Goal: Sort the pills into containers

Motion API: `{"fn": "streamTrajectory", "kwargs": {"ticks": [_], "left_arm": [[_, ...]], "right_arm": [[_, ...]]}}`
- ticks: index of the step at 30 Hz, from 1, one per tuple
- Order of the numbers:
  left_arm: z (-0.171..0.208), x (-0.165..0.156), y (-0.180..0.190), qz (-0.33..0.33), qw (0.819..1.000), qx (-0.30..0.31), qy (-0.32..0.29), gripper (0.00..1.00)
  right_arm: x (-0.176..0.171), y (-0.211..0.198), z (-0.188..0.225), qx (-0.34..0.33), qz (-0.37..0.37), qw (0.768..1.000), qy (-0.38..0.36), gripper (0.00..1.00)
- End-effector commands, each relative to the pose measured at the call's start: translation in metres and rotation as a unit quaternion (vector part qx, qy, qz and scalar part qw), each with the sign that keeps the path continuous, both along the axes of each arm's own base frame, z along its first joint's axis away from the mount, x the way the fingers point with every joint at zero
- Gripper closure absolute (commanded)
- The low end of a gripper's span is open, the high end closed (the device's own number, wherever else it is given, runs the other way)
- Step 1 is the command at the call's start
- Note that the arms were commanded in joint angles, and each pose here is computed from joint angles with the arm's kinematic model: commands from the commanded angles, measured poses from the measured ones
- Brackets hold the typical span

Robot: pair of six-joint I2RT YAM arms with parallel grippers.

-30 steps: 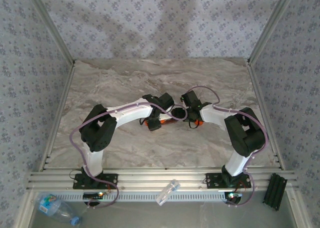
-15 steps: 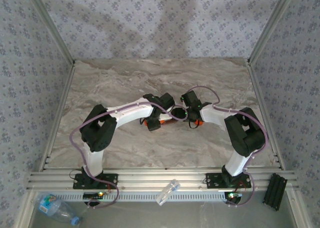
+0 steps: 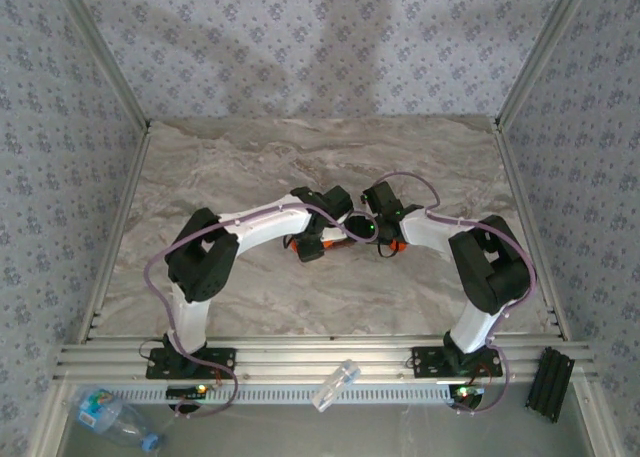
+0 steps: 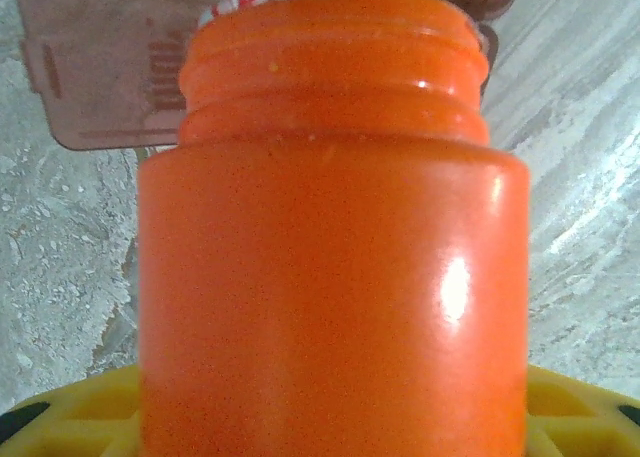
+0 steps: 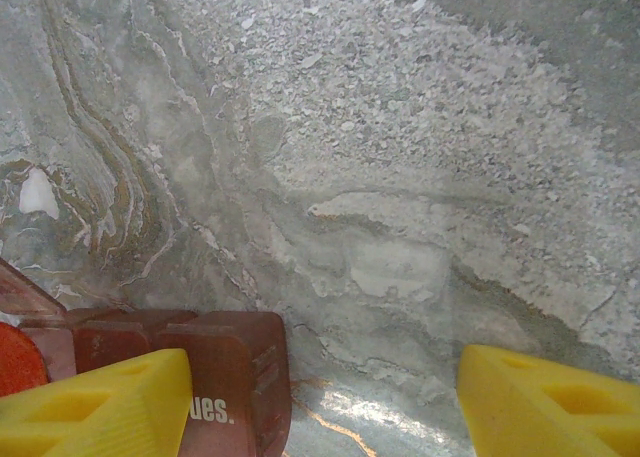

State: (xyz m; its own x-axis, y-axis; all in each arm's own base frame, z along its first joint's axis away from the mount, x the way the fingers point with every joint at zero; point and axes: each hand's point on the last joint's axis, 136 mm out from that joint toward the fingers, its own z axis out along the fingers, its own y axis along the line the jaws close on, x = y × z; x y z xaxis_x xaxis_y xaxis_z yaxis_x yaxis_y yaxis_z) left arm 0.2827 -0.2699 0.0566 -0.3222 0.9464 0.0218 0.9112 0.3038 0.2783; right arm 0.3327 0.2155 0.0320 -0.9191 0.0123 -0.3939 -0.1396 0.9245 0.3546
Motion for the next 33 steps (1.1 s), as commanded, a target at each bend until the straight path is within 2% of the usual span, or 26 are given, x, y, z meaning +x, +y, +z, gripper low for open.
{"fn": "streamTrajectory", "kwargs": {"ticks": [1,13,21,33], "left_arm": [[0.000,-0.009,-0.001,-0.002,1.000,0.008,0.026,1.00],[0.002,-0.015,0.004,0.043,0.996,-0.021,0.076,1.00],[0.000,-0.008,0.010,0.074,0.993,-0.027,0.086,1.00],[-0.002,-0.005,0.005,0.084,0.990,-0.055,0.100,1.00]], "right_arm": [[-0.011,0.006,-0.016,0.007,0.006,0.999,0.031,0.28],[-0.011,0.006,-0.015,0.008,0.006,0.999,0.032,0.28],[-0.012,0.008,-0.015,0.010,0.007,0.999,0.032,0.28],[-0.016,0.011,-0.016,0.011,0.009,0.999,0.036,0.28]]}}
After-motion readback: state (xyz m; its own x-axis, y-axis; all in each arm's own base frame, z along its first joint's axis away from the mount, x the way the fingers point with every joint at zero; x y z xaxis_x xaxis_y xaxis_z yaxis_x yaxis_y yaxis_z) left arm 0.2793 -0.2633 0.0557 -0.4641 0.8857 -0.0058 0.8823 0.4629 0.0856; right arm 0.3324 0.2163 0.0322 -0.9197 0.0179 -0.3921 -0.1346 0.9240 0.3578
